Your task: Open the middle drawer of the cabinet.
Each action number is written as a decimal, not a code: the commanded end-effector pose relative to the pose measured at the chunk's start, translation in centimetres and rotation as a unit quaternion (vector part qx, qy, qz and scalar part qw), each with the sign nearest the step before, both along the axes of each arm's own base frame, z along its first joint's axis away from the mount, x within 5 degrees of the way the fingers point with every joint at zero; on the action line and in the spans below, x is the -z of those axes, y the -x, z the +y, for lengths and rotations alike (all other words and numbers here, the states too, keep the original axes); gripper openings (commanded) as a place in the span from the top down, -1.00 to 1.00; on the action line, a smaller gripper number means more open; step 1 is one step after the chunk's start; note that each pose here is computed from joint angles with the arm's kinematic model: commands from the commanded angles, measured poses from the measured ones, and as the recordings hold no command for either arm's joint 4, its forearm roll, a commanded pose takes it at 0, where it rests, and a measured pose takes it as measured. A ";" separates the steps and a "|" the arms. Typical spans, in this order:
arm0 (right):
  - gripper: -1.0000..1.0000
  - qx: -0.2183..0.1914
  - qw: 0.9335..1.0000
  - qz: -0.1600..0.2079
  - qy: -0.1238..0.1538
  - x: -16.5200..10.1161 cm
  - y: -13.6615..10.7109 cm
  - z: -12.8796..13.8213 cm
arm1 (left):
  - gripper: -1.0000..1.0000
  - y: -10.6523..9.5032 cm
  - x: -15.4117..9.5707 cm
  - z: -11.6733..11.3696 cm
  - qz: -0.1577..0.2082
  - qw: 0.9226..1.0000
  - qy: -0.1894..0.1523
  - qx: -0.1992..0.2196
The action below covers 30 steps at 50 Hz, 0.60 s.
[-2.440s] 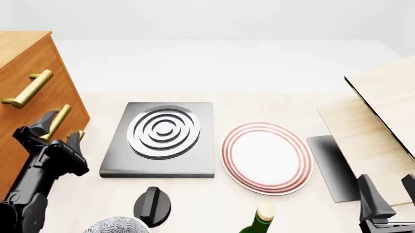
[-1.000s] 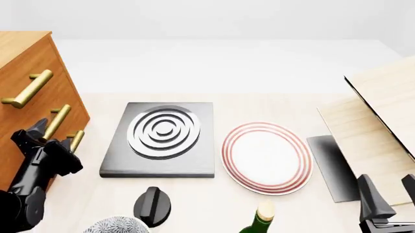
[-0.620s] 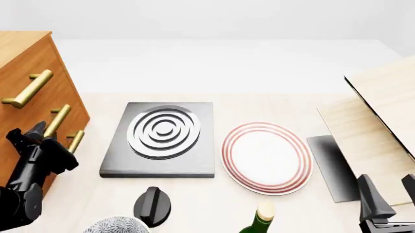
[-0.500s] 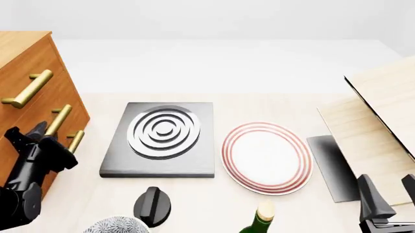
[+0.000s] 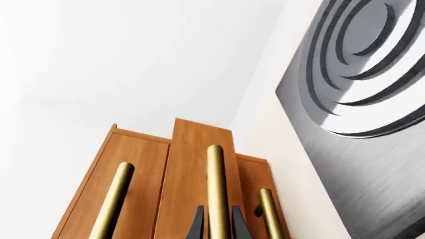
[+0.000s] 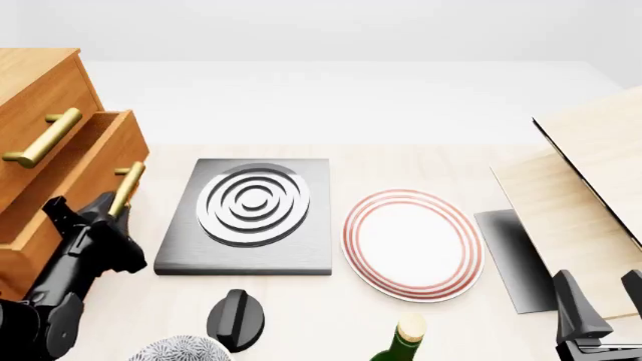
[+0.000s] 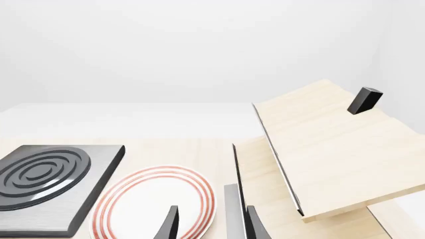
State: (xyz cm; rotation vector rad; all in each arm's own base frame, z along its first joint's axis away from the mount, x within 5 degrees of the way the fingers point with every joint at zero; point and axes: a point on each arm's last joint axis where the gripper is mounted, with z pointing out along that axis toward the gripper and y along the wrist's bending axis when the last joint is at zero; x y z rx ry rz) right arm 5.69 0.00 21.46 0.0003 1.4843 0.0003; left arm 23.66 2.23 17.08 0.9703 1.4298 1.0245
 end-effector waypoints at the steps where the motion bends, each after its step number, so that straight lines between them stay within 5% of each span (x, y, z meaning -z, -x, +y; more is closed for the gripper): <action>1: -1.00 0.000 1.000 0.000 0.000 0.0 0.0 0.0 | 1.00 2.7 -1.0 -1.6 -0.030 0.999 -0.003 0.025; 30: -1.00 0.000 1.000 0.000 0.000 0.0 0.0 0.0 | 1.00 3.3 -1.6 -2.7 -0.044 0.998 -0.005 0.053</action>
